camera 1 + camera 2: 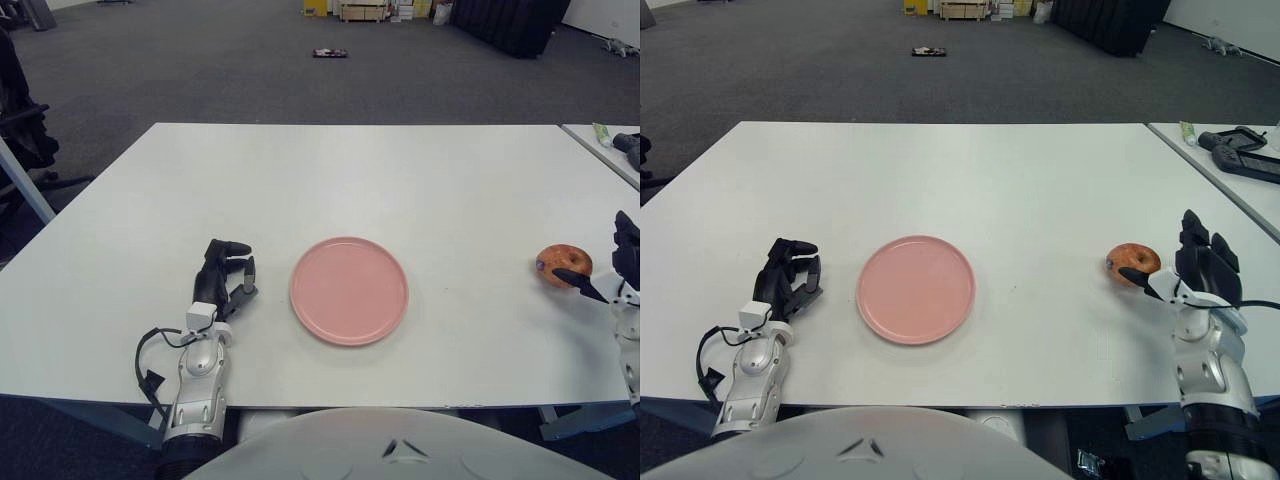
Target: Put the apple into the plate.
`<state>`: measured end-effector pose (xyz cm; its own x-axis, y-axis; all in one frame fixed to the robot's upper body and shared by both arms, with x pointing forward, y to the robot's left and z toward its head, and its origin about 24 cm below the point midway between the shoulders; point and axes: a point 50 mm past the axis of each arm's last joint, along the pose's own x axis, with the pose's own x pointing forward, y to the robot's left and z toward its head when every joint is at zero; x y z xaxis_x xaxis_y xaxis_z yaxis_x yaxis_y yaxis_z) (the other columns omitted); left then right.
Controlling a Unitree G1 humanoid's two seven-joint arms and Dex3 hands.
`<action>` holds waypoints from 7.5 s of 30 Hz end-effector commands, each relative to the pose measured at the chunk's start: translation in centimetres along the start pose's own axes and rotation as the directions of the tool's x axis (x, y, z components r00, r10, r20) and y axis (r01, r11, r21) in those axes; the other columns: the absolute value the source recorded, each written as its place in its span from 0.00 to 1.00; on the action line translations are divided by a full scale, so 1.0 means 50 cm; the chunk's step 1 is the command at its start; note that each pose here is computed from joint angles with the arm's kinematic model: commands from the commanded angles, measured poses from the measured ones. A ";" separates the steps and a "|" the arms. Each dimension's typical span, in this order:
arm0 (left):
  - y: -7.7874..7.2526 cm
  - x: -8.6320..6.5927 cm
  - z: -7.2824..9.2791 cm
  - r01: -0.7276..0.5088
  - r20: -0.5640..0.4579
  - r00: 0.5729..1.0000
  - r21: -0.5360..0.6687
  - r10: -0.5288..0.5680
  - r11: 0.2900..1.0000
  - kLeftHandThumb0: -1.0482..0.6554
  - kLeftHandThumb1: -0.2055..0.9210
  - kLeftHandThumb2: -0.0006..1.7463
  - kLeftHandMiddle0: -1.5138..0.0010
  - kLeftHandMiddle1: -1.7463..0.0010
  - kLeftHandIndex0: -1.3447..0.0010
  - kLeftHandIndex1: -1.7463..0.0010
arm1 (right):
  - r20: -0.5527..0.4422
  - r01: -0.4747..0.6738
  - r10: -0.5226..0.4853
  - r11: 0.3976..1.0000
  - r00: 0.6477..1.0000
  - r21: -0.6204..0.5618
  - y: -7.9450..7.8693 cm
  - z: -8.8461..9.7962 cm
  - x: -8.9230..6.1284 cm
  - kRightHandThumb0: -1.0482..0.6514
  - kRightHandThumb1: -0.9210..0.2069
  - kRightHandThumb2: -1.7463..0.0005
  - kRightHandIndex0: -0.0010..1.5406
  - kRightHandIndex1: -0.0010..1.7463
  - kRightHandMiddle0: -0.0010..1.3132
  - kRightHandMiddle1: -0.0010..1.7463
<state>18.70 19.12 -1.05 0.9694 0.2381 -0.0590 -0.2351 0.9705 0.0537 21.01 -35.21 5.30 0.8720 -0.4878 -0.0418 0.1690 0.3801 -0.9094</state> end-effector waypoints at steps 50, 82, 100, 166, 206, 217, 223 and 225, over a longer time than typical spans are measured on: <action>0.010 -0.012 -0.010 -0.020 -0.057 0.998 0.012 0.021 1.000 0.39 0.83 0.46 0.62 0.06 0.77 0.00 | -0.015 -0.328 0.330 0.928 0.944 -0.180 0.117 -0.026 0.064 0.02 0.15 0.89 0.00 0.00 0.00 0.00; 0.012 -0.008 -0.007 -0.017 -0.047 0.999 0.004 0.017 1.000 0.39 0.83 0.46 0.62 0.05 0.77 0.00 | -0.258 -0.496 0.438 0.835 0.861 -0.238 0.102 -0.051 0.032 0.10 0.04 0.85 0.00 0.00 0.00 0.00; 0.012 -0.011 -0.004 -0.027 -0.046 0.999 0.021 0.028 0.999 0.39 0.82 0.46 0.61 0.05 0.77 0.00 | -0.244 -0.425 0.368 0.870 0.897 -0.251 0.092 -0.061 0.043 0.19 0.16 0.59 0.05 0.54 0.03 0.77; 0.021 -0.008 -0.003 -0.062 -0.032 0.998 0.021 0.063 0.998 0.40 0.84 0.45 0.64 0.04 0.77 0.00 | -0.060 0.305 -0.299 0.939 0.952 0.160 0.012 0.040 -0.037 0.61 0.74 0.10 0.52 0.98 0.41 1.00; 0.018 -0.010 -0.006 -0.066 -0.049 0.997 0.039 0.068 0.997 0.39 0.83 0.46 0.61 0.06 0.77 0.00 | 0.208 0.275 -0.327 0.930 0.922 0.243 -0.039 0.109 -0.047 0.61 0.63 0.19 0.46 1.00 0.40 0.92; 0.021 -0.011 -0.007 -0.062 -0.049 0.997 0.029 0.063 0.998 0.40 0.83 0.45 0.63 0.06 0.77 0.00 | 0.233 0.194 -0.224 0.970 0.946 0.146 -0.076 0.049 -0.055 0.17 0.37 0.54 0.01 0.28 0.01 0.35; 0.022 -0.011 -0.006 -0.058 -0.051 0.997 0.037 0.060 0.998 0.40 0.83 0.45 0.62 0.05 0.77 0.00 | 0.199 0.171 -0.184 0.982 0.963 0.080 -0.074 0.043 -0.060 0.03 0.27 0.67 0.00 0.03 0.00 0.05; 0.021 -0.010 -0.006 -0.057 -0.050 0.997 0.037 0.059 0.998 0.40 0.83 0.45 0.61 0.05 0.77 0.00 | 0.174 0.167 -0.174 0.984 0.969 0.057 -0.069 0.036 -0.065 0.01 0.25 0.71 0.00 0.01 0.00 0.02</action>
<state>18.13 19.99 -0.83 0.9514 0.2989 -0.0745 -0.2923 0.9522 0.0882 18.37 -33.76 9.09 0.8946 -0.4042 0.1905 0.3459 0.3565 -0.8679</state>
